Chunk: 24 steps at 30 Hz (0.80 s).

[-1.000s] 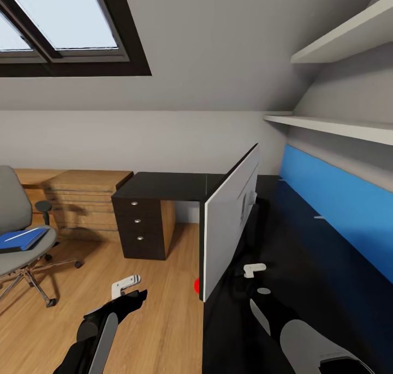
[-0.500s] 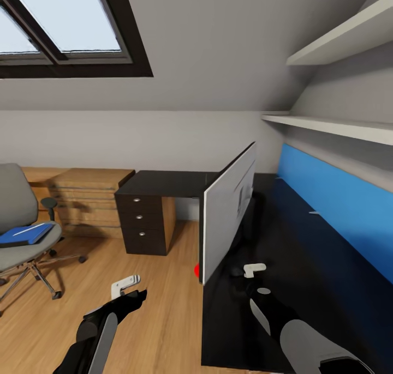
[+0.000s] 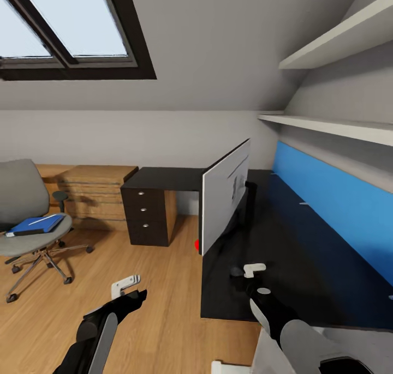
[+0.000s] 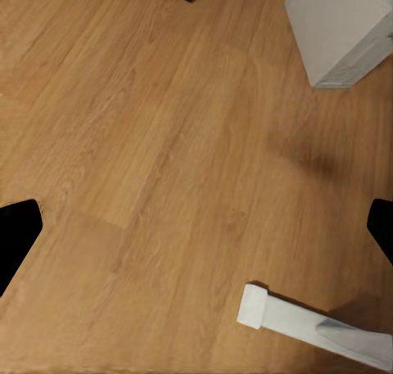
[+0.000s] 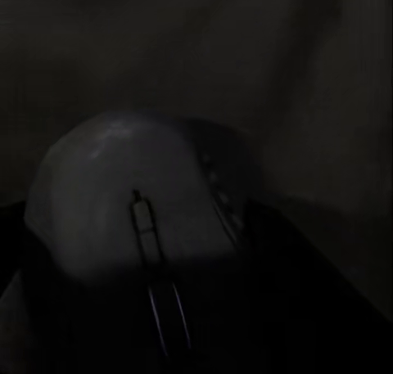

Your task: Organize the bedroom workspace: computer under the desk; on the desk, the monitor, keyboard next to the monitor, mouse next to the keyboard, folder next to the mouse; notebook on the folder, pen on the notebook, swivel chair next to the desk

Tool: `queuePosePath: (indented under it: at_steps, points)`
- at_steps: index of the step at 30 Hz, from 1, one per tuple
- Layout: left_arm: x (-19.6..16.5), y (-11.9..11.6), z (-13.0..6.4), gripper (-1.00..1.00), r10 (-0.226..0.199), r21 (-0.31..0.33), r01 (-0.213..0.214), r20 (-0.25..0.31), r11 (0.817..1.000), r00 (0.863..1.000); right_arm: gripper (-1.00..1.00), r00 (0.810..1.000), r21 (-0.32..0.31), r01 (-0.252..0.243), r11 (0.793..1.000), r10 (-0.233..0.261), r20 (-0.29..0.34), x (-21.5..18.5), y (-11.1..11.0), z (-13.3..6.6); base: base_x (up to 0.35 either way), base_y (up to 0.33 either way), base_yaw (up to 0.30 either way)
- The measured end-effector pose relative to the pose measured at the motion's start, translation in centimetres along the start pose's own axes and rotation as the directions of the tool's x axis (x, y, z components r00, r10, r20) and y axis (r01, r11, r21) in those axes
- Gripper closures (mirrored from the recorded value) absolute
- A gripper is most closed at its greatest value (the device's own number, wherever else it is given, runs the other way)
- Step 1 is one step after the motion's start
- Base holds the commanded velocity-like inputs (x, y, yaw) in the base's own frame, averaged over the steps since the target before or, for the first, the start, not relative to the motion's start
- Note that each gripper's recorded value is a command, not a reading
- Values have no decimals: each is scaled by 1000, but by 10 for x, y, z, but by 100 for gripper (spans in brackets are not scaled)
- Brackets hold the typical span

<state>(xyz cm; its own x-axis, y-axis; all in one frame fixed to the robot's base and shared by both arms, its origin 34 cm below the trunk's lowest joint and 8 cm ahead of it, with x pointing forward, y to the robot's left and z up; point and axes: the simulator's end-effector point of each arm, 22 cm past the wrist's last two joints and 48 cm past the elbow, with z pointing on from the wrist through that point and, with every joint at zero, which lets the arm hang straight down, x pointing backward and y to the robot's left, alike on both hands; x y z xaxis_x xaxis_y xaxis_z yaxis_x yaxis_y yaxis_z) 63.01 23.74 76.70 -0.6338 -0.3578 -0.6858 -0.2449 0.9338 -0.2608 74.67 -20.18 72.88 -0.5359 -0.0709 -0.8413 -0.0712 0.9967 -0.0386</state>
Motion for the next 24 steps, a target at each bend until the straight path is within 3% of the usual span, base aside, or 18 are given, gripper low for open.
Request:
queuePosePath:
  at_steps: [13, 17, 24]
  points:
    - [1, 0, 0, -100, 0, -1, 0, -2, 1000, 1000, 100, 1000, 0, 2, 1000, -2, -1, 1, 0, 0, -336, 0, 0]
    - [17, 4, 7, -100, 0, -10, -1, -41, 1000, 999, 100, 1000, -4, 5, 1000, -5, 8, -1, 3, 0, -336, 0, 0]
    - [26, 7, 10, -100, 1, -16, -2, -61, 1000, 998, 100, 998, -13, 51, 999, -50, 27, -5, 10, 0, -336, 0, 0]
